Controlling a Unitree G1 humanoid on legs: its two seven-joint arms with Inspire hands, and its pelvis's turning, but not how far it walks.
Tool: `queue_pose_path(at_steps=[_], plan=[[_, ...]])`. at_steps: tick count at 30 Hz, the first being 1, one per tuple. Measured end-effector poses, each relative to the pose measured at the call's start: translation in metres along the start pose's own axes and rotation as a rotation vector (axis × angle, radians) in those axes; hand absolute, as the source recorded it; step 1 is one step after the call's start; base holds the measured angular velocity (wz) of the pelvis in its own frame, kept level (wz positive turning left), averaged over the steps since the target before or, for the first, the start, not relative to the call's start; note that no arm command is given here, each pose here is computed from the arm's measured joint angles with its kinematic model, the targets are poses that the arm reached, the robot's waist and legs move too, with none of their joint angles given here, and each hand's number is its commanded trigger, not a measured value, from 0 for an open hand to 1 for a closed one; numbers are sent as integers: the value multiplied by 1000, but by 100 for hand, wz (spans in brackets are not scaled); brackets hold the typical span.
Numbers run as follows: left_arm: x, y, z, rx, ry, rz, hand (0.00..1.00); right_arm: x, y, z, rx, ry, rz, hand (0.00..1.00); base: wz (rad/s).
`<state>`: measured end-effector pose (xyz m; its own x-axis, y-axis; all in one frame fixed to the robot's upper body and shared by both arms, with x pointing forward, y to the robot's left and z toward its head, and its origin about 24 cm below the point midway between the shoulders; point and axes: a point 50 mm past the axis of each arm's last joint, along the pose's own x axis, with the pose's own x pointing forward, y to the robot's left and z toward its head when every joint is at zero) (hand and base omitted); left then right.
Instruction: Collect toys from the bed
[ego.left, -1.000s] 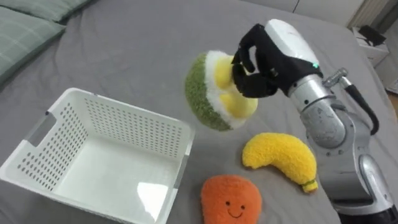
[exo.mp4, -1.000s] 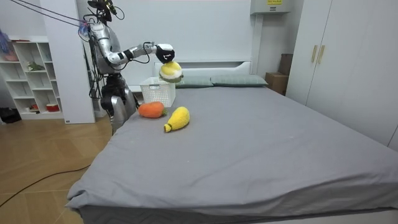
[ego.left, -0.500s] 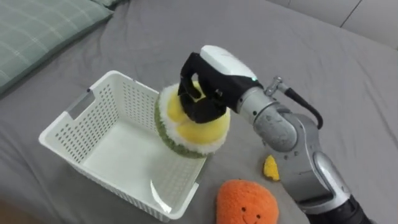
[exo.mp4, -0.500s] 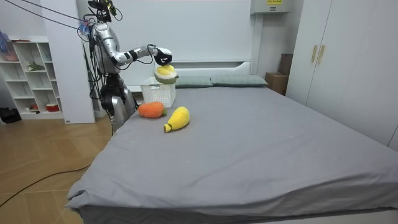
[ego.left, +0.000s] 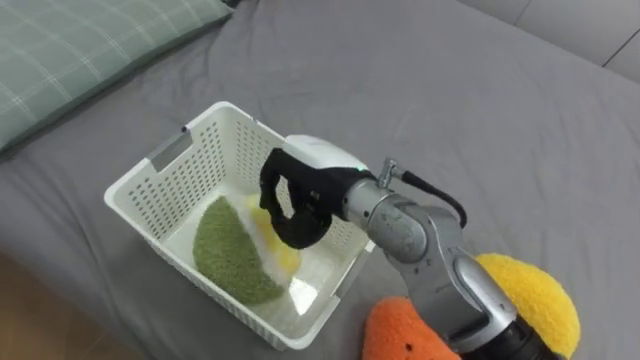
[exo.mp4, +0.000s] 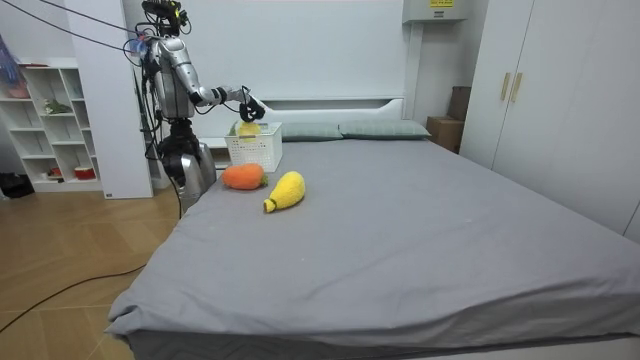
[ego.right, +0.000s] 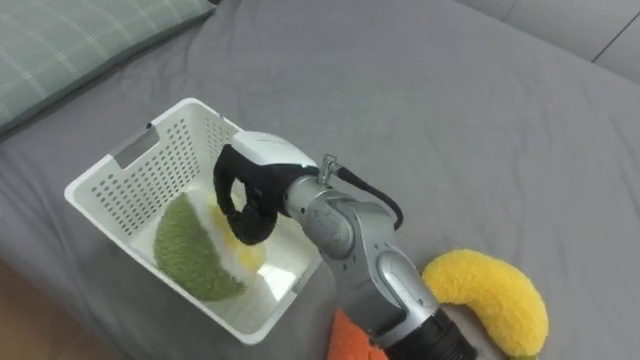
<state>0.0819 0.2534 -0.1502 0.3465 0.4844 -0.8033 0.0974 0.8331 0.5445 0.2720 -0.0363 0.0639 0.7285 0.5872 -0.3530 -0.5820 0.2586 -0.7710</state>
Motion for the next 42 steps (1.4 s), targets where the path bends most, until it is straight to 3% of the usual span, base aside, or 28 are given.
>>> queue_pose_path(at_steps=[5,17,29,34,42], plan=[[0,0,-1,0,4,10,0,3,8,-8,-1,39,28,0,0],[-1,-1,3,-4,-7,17,0,-1,-2,-19,-10,53,-65,0,5],[-2,-6,1,-47,12,23,0,-27,-56,-31,123,3,-420,0,-7],[-6,-9,-12,-77,36,27,0,-43,-76,-52,282,6,-594,0,-7],[-12,-8,-40,-133,104,37,0,-67,-69,-98,440,131,-710,0,-2]])
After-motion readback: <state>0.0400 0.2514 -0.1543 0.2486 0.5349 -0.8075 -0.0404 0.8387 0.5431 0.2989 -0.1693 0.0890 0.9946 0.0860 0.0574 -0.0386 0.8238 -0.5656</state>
